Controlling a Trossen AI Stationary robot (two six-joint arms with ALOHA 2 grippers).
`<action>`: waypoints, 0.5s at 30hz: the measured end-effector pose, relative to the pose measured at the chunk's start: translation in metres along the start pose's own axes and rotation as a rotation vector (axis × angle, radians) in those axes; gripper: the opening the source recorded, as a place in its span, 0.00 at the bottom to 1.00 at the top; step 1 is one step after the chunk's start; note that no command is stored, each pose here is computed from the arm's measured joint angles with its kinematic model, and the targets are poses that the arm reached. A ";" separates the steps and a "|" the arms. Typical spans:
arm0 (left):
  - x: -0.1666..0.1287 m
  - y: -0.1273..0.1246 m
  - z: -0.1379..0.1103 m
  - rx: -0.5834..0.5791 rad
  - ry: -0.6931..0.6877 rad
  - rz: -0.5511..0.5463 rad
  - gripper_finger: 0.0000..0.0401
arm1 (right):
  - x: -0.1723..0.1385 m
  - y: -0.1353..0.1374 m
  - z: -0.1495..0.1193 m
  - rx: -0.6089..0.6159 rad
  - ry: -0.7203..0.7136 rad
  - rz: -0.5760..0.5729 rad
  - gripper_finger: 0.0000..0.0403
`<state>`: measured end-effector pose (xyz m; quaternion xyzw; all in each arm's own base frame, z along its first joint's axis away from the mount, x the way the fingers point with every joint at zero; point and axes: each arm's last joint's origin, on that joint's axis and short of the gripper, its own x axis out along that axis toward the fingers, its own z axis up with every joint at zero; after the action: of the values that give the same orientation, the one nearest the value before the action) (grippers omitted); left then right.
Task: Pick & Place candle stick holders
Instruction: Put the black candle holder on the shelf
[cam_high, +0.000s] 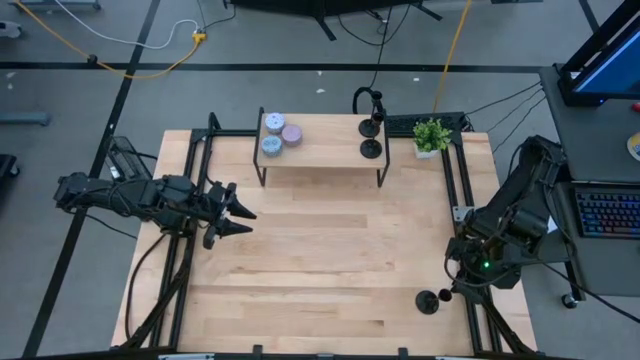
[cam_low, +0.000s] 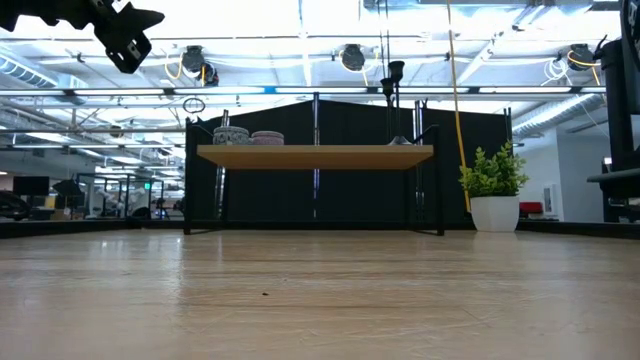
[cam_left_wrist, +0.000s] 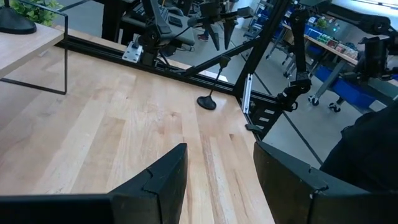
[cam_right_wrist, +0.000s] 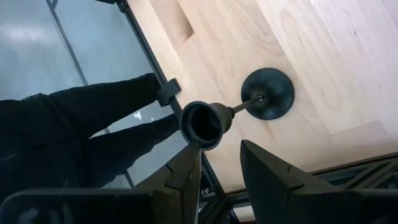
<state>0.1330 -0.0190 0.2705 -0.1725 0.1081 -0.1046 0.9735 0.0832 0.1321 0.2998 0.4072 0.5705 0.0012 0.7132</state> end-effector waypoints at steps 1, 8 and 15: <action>0.000 0.000 0.000 0.000 0.000 0.000 0.47 | 0.001 -0.001 0.000 0.000 0.000 -0.005 0.26; 0.000 0.000 0.000 0.003 -0.001 0.000 0.47 | 0.011 -0.008 -0.001 0.004 0.018 -0.044 0.26; 0.000 0.000 0.000 0.002 -0.006 0.010 0.47 | 0.011 -0.007 -0.001 0.003 0.023 -0.025 0.26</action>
<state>0.1331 -0.0187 0.2707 -0.1714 0.1061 -0.0993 0.9744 0.0830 0.1330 0.2871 0.4010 0.5837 -0.0040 0.7060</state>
